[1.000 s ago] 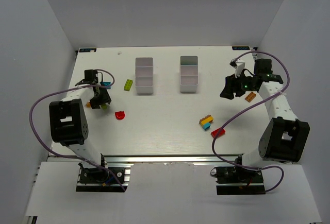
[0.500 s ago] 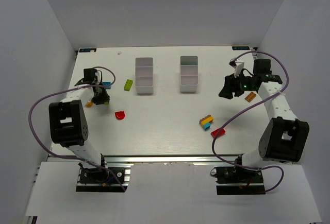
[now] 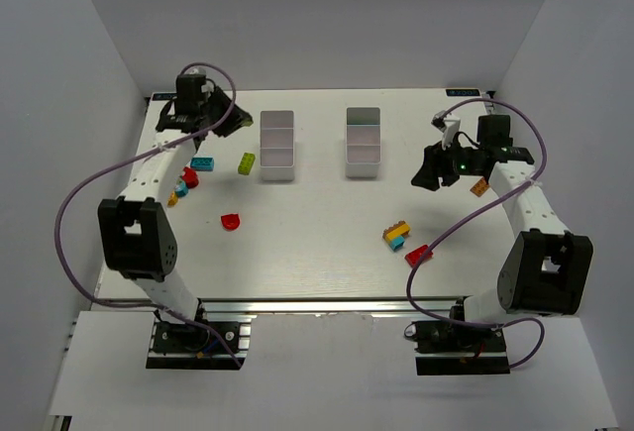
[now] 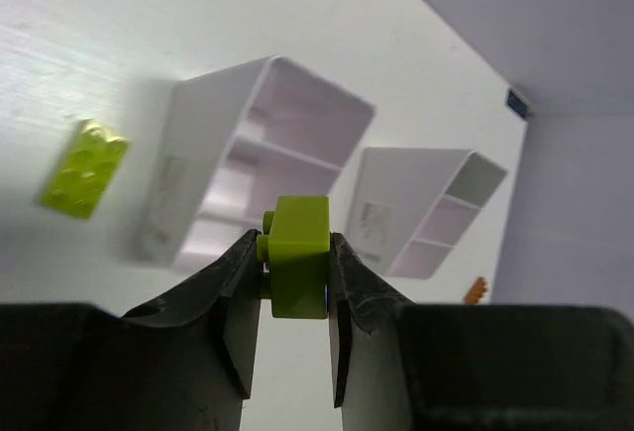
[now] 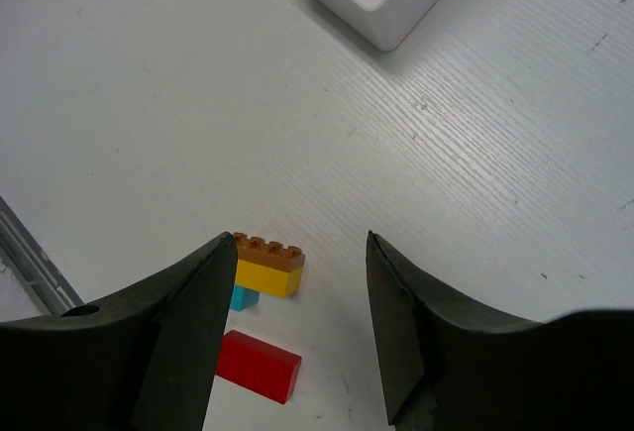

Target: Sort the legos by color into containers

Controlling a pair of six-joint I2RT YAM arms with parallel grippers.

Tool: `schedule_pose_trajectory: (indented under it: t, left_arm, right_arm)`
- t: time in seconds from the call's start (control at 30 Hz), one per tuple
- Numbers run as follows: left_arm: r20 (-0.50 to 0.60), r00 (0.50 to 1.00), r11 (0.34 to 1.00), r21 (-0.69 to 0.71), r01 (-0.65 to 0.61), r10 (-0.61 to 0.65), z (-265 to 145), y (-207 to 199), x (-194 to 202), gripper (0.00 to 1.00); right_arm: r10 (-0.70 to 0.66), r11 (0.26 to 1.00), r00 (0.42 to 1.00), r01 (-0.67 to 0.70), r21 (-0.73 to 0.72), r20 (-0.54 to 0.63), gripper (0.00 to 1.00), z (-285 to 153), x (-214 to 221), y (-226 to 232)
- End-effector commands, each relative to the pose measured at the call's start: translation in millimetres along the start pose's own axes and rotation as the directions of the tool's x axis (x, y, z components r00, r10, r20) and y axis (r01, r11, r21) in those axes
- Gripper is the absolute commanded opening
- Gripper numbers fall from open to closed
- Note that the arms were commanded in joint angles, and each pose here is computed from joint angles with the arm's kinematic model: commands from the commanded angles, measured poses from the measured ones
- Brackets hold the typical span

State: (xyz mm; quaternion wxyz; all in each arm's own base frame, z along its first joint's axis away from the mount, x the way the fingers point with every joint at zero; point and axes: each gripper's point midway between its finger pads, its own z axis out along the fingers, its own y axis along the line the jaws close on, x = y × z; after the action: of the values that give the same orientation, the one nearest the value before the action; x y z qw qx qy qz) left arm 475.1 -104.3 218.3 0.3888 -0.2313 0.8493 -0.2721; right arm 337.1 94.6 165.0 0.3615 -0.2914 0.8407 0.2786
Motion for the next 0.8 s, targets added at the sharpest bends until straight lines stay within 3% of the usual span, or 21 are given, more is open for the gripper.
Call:
schedule_pose_trajectory:
  t: [0.0, 0.33, 0.57, 0.77]
  left_arm:
    - [-0.027, 0.994, 0.993, 0.032, 0.110, -0.110, 18.8, -35.6, 1.8, 0.01]
    - [-0.021, 0.997, 0.998, -0.010, 0.069, -0.069, 64.6, -64.3, 16.2, 0.04]
    - [0.016, 0.999, 0.997, -0.062, 0.043, -0.042, 80.6, -61.6, 15.0, 0.11]
    - [0.034, 0.999, 0.991, -0.128, 0.024, -0.019, 90.0, -47.2, 17.3, 0.29]
  right_arm:
    - [-0.008, 1.000, 0.998, 0.009, -0.021, 0.069, 0.60, -3.2, -15.0, 8.2]
    - [-0.006, 1.000, 0.995, 0.009, -0.030, 0.101, 0.61, -4.2, -13.3, 15.4]
    - [-0.002, 0.999, 0.995, 0.005, -0.033, 0.101, 0.61, -2.9, -10.8, 15.9]
    - [-0.002, 0.999, 0.995, 0.005, -0.035, 0.101, 0.61, -2.9, -11.5, 15.9]
